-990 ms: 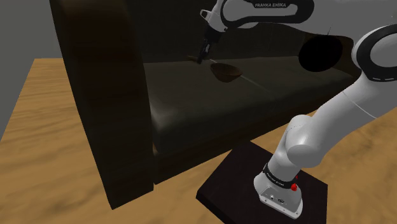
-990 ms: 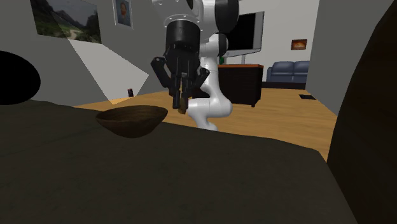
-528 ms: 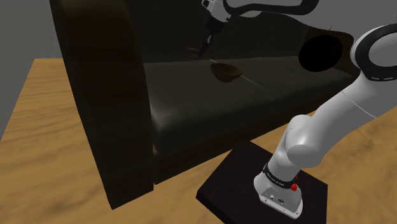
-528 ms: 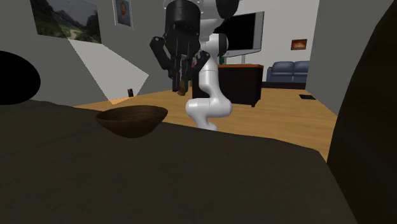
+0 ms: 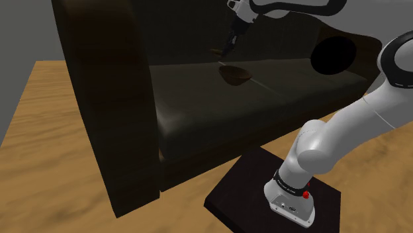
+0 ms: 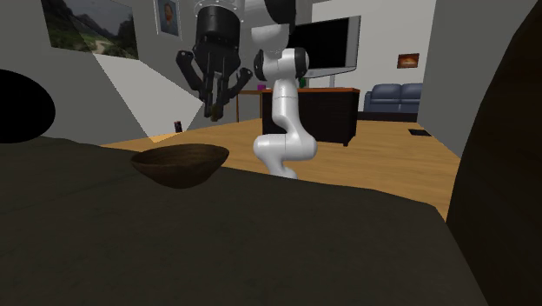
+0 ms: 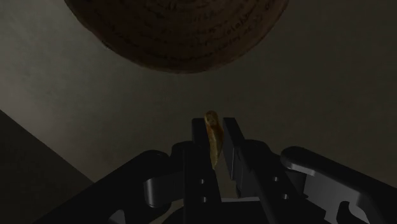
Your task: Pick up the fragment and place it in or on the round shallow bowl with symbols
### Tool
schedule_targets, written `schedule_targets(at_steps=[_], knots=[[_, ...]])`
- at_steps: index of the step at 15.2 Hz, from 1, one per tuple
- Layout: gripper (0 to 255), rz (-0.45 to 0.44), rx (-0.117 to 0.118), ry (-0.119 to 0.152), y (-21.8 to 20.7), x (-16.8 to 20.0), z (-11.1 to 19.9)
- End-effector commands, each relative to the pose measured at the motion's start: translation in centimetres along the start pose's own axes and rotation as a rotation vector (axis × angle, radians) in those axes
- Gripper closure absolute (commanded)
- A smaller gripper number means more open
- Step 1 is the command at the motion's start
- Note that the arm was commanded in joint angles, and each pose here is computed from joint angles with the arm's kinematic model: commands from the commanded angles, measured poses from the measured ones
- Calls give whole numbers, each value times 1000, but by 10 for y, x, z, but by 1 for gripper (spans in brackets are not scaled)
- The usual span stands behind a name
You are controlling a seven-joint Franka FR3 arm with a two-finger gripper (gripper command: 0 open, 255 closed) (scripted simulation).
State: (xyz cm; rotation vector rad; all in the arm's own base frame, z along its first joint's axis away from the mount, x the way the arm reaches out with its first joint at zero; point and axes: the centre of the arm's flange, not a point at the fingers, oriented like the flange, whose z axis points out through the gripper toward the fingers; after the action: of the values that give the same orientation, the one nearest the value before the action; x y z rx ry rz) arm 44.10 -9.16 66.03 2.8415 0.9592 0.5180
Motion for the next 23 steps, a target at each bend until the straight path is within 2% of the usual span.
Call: schedule_targets(at_steps=[1, 8, 20, 23], knots=[[255, -1, 0, 0, 10, -26, -3], [255, -1, 0, 0, 46, -109, -19], [255, -1, 0, 0, 34, -128, 40], [255, -1, 0, 0, 33, -129, 43]])
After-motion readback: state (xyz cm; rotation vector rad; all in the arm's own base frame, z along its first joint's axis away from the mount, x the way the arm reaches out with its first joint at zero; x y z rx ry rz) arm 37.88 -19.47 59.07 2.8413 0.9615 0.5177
